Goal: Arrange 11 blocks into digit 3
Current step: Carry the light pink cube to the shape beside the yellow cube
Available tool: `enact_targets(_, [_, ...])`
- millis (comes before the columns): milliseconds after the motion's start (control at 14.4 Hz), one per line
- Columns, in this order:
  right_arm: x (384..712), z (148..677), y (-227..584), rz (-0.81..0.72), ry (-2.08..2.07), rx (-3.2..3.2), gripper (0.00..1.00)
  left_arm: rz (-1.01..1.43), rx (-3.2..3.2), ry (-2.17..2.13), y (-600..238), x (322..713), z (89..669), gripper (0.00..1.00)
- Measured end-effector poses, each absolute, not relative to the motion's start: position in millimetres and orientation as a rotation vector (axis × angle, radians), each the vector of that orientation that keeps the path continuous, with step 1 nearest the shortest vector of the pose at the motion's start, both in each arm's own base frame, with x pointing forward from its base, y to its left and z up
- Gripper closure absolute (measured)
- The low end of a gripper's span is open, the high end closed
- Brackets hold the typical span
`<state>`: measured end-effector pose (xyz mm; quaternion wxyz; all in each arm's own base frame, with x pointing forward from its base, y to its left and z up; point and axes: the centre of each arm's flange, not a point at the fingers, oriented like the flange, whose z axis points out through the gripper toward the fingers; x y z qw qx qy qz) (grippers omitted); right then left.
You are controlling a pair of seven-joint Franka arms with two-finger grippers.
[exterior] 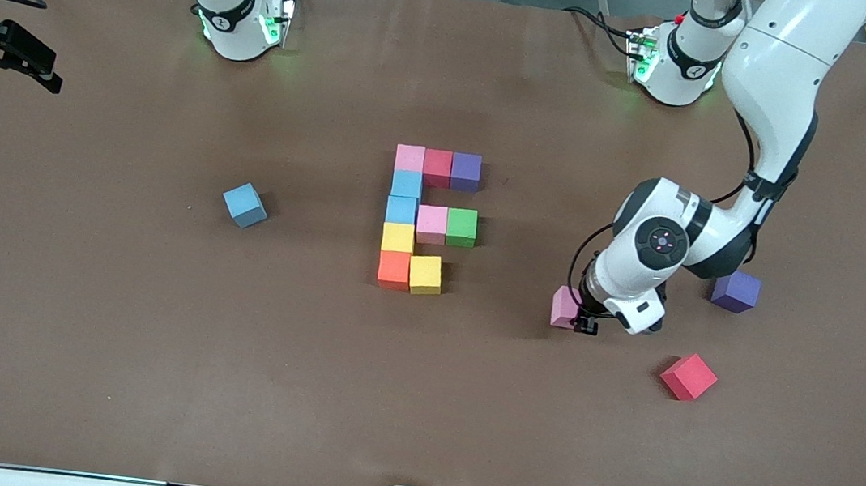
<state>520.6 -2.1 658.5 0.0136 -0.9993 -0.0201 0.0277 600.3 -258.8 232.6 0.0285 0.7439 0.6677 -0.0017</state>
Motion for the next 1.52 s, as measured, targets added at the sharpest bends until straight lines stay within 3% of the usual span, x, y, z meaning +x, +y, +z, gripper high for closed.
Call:
enact_targets(623, [522, 660, -5, 0.065, -0.051, -3.113, 0.0, -0.087, 2.121, 2.24, -366, 600, 233, 0.43])
enact_targets(1524, [522, 659, -8, 0.071, -0.043, -3.113, 0.0, -0.142, 2.233, 2.208, -431, 582, 218, 0.43])
